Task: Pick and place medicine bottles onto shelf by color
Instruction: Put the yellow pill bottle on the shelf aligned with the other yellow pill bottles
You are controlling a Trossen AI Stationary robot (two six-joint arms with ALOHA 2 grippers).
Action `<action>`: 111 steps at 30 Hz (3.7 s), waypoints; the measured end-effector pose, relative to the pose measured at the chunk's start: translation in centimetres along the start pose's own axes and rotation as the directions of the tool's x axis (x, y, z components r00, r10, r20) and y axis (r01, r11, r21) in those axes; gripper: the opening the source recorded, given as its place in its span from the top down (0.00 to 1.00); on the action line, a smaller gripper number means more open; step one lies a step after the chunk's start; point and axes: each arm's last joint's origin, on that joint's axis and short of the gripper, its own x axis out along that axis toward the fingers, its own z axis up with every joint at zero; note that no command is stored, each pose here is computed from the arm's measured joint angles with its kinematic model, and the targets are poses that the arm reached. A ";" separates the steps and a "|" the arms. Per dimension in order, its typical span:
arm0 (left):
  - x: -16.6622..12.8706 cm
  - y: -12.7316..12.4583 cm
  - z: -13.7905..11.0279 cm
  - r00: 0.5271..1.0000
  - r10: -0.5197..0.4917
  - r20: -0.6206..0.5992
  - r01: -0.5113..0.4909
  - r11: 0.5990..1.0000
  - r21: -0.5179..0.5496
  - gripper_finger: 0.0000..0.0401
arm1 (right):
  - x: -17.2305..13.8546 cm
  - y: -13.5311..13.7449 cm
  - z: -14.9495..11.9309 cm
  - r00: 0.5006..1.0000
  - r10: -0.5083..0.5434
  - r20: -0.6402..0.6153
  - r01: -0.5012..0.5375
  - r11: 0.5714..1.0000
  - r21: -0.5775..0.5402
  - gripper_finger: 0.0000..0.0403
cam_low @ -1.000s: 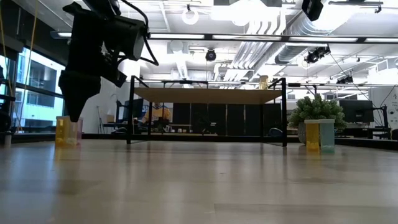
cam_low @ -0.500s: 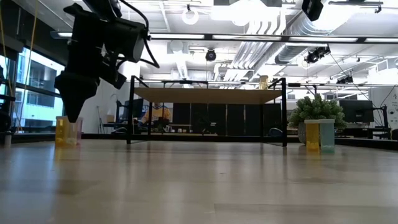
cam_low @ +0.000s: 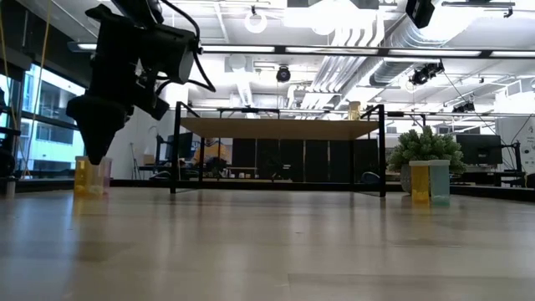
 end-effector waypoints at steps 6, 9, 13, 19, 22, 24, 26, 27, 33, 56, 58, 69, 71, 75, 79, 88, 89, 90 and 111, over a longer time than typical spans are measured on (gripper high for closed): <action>0.0 0.0 0.0 1.000 0.001 -0.002 -0.001 0.999 0.050 0.46 | 0.0 0.0 0.0 1.000 0.000 0.000 0.000 1.000 0.000 1.00; 0.0 0.0 0.0 1.000 -0.010 -0.008 0.010 0.997 0.076 0.46 | 0.0 0.0 0.0 1.000 0.000 0.000 0.000 1.000 0.004 1.00; 0.0 0.0 -0.1 1.000 -0.014 -0.010 0.015 0.997 0.079 0.46 | 0.0 0.0 0.0 1.000 0.000 0.000 0.000 1.000 0.019 1.00; 0.0 -0.1 -0.1 1.000 -0.025 -0.014 0.025 0.999 0.037 0.46 | 0.0 0.0 0.0 1.000 0.000 0.000 0.000 1.000 0.019 1.00; 0.0 0.0 0.0 1.000 -0.012 -0.008 0.013 0.999 0.036 0.46 | 0.0 0.0 0.0 1.000 -0.005 0.002 0.005 1.000 0.019 1.00; 0.0 0.0 0.0 1.000 0.000 -0.001 0.000 0.999 0.035 0.46 | 0.0 0.0 0.0 1.000 -0.014 0.005 0.014 1.000 0.019 1.00; 0.0 0.0 0.0 1.000 0.009 0.003 -0.010 0.999 0.042 0.46 | 0.0 -0.1 0.0 1.000 -0.018 0.007 0.018 1.000 0.019 1.00; 0.0 0.0 0.0 1.000 0.011 0.003 -0.011 0.999 0.052 0.46 | 0.0 -0.1 0.0 1.000 -0.018 0.007 0.018 1.000 0.019 1.00; 0.0 0.1 0.0 0.999 0.033 0.012 -0.034 0.996 0.079 0.46 | 0.0 -0.1 0.0 1.000 -0.018 0.007 0.018 0.999 0.026 1.00; 0.8 -0.5 -1.0 0.997 0.082 -0.002 -0.082 0.994 0.078 0.46 | 0.0 -0.2 0.1 0.998 -0.059 0.022 0.058 0.997 0.055 1.00; 0.9 -0.5 -0.8 0.997 0.074 0.009 -0.075 0.995 0.068 0.46 | 0.0 -0.2 0.1 0.998 -0.059 0.022 0.057 0.997 0.055 1.00; 0.8 -0.7 -0.5 0.998 0.043 0.039 -0.045 0.998 0.054 0.46 | 0.0 -0.1 0.1 0.998 -0.051 0.020 0.050 0.997 0.056 1.00; 0.8 -0.7 -0.5 0.998 0.043 0.037 -0.045 0.997 0.055 0.47 | 0.0 -0.1 0.0 0.998 -0.052 0.020 0.050 0.997 0.056 1.00; 0.9 -0.7 -0.5 0.998 0.044 0.037 -0.047 0.996 0.081 0.51 | 0.0 -0.1 0.1 0.998 -0.052 0.020 0.050 0.997 0.056 1.00; 0.9 -0.7 -0.5 0.998 0.055 0.042 -0.058 0.994 0.090 0.56 | 0.0 -0.2 0.0 0.998 -0.052 0.020 0.051 0.997 0.056 1.00; 0.9 -0.6 -0.5 0.998 0.060 0.037 -0.064 0.992 0.107 0.68 | 0.0 -0.2 0.1 0.998 -0.052 0.020 0.051 0.997 0.056 1.00; 0.9 -0.6 -0.5 0.998 0.060 0.037 -0.064 0.992 0.107 0.69 | 0.0 -0.2 0.0 0.998 -0.052 0.020 0.051 0.997 0.055 1.00; 0.8 -0.6 -0.5 0.998 0.060 0.037 -0.064 0.992 0.107 0.70 | 0.0 -0.1 0.1 0.998 -0.052 0.020 0.050 0.997 0.055 1.00; -0.4 -0.5 0.0 0.997 0.049 0.055 -0.055 0.993 0.100 0.72 | 0.0 -0.1 0.0 0.998 -0.051 0.019 0.050 0.997 0.052 1.00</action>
